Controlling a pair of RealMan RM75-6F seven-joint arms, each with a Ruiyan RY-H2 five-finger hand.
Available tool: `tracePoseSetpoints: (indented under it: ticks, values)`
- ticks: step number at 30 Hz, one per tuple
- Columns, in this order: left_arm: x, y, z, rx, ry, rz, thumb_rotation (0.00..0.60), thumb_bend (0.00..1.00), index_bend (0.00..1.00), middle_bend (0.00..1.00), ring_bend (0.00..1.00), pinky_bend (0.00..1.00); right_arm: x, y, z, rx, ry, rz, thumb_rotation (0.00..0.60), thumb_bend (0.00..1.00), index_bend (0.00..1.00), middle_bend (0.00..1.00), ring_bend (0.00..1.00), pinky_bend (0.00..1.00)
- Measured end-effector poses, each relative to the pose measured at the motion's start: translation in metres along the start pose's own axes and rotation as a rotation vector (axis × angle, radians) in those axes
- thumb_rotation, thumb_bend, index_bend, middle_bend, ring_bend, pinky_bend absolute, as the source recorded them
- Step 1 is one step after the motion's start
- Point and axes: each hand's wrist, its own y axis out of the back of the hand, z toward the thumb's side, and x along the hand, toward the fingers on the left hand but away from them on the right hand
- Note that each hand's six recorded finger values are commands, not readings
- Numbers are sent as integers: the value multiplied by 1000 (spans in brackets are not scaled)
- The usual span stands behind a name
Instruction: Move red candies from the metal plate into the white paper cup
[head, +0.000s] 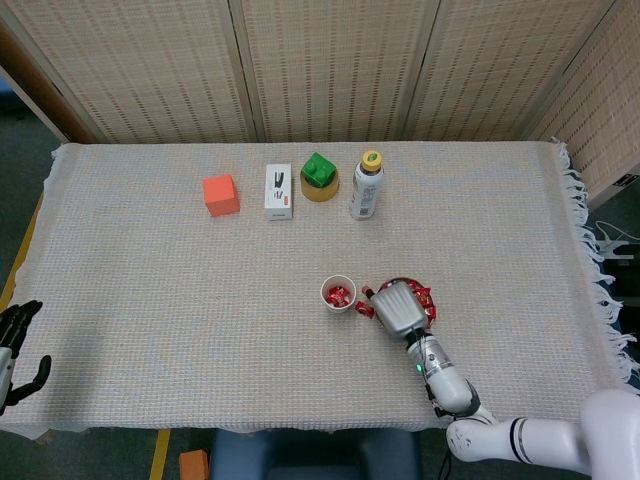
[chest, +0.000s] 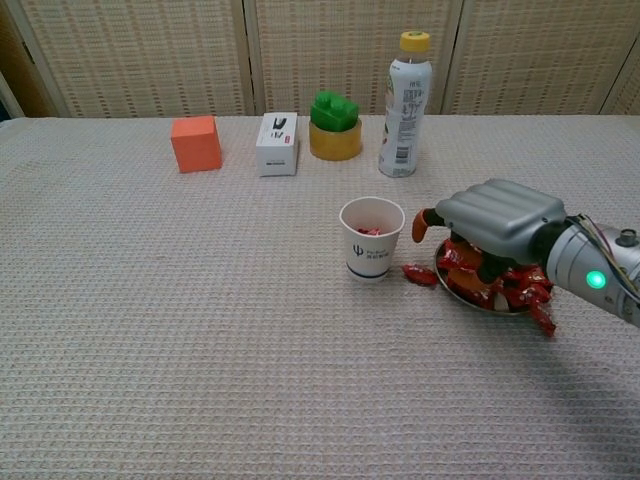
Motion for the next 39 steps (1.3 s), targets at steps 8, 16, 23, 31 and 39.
tracePoseSetpoints:
  ticks: [8,16,23,31,39]
  values:
    - [0,0,0,-4,-1,-1,600,482,0,42,3,226,-10,-6,12,-9,6,12,600,326,330,813,849,1000]
    - [0,1,-1,-7,-1,-1,600,482,0,44,4,225,-17,-12,19,-1,2,32,600,323,373,813,850,1000]
    - [0,1,-1,-5,-3,-3,600,480,0,44,4,226,-19,-14,20,3,-5,31,600,323,478,813,855,1000]
    - [0,0,-1,-4,-3,-3,600,480,0,44,4,226,-19,-13,19,1,-14,18,600,322,549,821,866,1000]
    - [0,1,-2,-5,1,0,600,481,0,44,4,225,-10,0,11,-15,-15,-21,600,322,556,823,867,1000]
